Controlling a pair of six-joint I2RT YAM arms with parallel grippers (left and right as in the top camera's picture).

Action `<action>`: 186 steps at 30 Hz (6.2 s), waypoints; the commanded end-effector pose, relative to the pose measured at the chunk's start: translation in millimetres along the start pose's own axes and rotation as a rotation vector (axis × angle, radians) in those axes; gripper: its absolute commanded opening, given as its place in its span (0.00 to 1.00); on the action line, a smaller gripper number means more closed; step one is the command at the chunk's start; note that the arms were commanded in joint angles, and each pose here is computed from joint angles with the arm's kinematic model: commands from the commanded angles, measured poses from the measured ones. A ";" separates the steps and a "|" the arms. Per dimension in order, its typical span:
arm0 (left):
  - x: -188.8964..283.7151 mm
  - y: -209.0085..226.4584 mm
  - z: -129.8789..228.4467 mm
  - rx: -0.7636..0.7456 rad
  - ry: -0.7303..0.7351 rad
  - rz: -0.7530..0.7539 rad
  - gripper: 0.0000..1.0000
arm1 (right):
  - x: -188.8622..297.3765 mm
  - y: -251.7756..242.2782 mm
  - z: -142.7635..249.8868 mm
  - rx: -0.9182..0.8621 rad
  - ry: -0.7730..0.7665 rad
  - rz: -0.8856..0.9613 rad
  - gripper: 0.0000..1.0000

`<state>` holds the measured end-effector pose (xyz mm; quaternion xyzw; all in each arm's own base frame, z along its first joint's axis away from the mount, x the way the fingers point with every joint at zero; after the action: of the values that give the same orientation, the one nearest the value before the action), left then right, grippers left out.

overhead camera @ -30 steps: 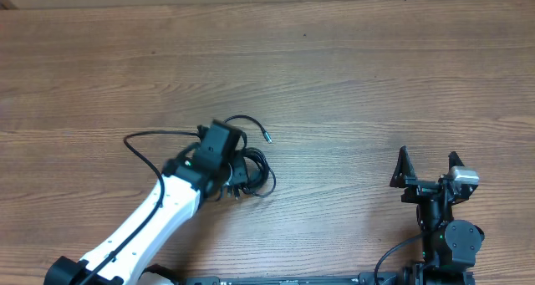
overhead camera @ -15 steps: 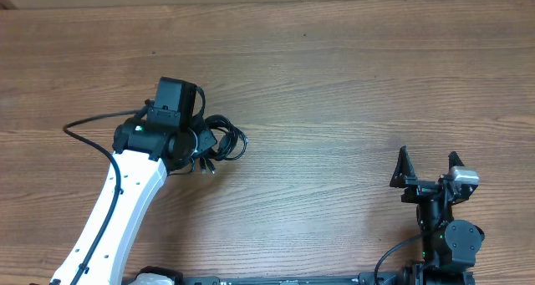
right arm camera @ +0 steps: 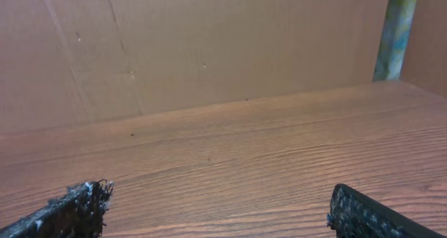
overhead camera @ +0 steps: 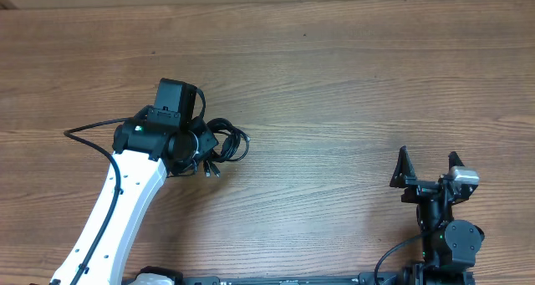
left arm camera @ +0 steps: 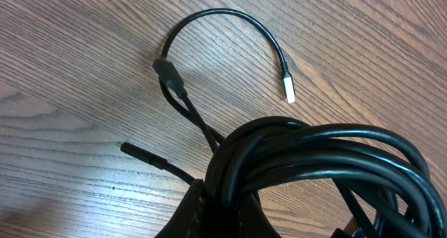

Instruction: Untangle cables

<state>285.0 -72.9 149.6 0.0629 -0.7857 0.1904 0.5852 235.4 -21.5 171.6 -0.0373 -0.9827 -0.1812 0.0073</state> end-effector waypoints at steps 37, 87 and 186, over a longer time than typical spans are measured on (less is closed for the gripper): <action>17.5 -78.6 30.4 -0.402 0.091 0.386 0.04 | 0.6 15.1 2.0 -0.032 0.009 -0.093 1.00; 27.8 -238.9 108.4 -1.322 -0.280 0.714 0.04 | 61.9 120.5 42.3 -1.204 0.808 -0.534 0.54; -47.4 -43.1 -46.2 -0.127 -0.131 0.035 0.36 | -6.5 193.1 113.9 -0.527 1.427 -0.251 0.25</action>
<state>340.3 -113.1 115.0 0.0205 -0.7964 0.2106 0.5665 253.8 200.9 133.6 0.2031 -0.6503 -0.3942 0.6168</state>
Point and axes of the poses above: each gripper's point midway between its finger pads, its own x axis back along the fingers, its own y axis along the line the jaws close on, z = x × y, the point moved 1 cm from there along x, back along the fingers, and after that the axes turned 14 degrees about -x, right-handed, at the moved point
